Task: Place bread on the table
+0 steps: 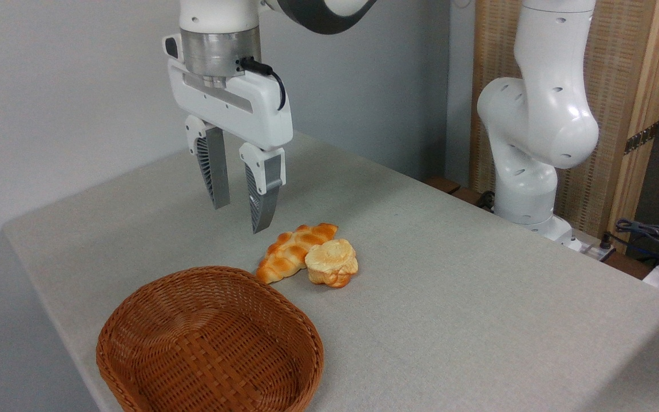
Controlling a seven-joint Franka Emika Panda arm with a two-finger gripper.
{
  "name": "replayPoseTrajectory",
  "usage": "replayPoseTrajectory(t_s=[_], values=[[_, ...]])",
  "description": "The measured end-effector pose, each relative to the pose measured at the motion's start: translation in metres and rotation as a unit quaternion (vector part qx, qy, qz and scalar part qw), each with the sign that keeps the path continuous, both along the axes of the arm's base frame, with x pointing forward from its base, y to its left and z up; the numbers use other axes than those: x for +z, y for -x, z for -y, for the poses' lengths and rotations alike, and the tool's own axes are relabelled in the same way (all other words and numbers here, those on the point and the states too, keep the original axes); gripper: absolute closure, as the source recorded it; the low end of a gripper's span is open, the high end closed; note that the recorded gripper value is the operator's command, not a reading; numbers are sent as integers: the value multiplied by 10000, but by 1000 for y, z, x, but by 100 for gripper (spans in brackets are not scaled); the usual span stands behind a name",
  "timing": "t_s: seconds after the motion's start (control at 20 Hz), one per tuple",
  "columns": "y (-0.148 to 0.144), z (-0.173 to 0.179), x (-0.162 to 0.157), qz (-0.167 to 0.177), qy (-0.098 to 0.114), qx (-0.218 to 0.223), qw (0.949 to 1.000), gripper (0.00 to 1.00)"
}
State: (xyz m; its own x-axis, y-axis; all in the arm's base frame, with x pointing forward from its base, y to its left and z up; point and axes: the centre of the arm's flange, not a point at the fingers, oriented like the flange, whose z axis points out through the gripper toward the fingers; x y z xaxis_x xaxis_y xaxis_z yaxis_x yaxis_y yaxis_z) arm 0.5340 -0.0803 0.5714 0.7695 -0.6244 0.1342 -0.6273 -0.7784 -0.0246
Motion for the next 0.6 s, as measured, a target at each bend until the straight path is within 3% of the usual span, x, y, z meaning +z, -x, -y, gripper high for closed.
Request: replayPoseTrajectory(t_s=[0.6], values=[[-3, -28, 1, 11, -41, 316, 9995, 0]])
